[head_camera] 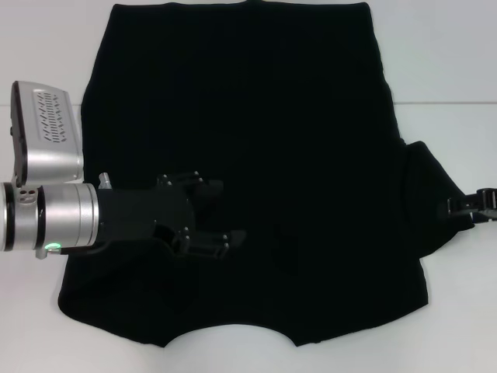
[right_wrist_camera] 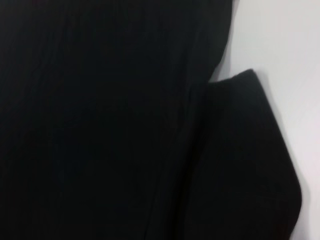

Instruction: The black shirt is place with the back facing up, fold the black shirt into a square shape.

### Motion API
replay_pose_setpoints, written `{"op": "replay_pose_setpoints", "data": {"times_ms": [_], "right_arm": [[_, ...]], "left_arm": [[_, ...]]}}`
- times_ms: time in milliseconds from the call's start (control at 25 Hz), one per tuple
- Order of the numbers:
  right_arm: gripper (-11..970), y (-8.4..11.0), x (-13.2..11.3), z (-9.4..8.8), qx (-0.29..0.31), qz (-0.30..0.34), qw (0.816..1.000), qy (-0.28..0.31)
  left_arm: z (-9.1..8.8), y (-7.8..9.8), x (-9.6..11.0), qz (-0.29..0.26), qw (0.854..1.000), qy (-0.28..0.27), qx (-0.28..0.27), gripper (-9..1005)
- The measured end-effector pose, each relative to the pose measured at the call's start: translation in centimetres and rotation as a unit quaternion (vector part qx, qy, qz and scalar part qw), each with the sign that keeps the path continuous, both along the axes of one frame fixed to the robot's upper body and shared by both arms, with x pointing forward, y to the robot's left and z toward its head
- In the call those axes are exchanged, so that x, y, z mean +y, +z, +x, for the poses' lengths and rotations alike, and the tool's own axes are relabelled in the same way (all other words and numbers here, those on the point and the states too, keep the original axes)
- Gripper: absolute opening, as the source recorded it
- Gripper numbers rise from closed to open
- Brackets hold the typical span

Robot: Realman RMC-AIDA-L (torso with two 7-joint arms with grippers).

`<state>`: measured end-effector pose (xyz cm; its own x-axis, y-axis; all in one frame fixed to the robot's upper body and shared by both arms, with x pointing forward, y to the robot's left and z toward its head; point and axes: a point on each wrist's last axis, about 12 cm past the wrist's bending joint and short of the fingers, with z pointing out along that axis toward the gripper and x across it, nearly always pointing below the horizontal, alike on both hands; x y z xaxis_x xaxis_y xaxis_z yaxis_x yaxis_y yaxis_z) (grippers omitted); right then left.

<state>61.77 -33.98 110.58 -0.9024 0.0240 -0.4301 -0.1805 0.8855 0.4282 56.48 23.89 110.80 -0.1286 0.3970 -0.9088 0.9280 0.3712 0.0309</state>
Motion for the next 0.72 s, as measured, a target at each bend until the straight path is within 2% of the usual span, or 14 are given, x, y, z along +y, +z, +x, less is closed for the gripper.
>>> {"op": "replay_pose_setpoints", "data": {"times_ms": [80,640,720], "right_arm": [[941,-0.2,0.2,0.0,0.003,-0.002,1.0,0.0],[585,-1.5,1.5,-0.4,0.009,-0.018,1.0,0.014],[485,-1.7,1.3,-0.5,0.006,-0.016,1.0,0.006]], "left_arm": [[0.0,0.0,0.0,-0.001,1.0,0.002,0.001,898],[0.1,0.1,0.4,0.0,1.0,0.005,-0.001,897],[0.1,0.1,0.4,0.0,1.0,0.005,-0.001,897]]}}
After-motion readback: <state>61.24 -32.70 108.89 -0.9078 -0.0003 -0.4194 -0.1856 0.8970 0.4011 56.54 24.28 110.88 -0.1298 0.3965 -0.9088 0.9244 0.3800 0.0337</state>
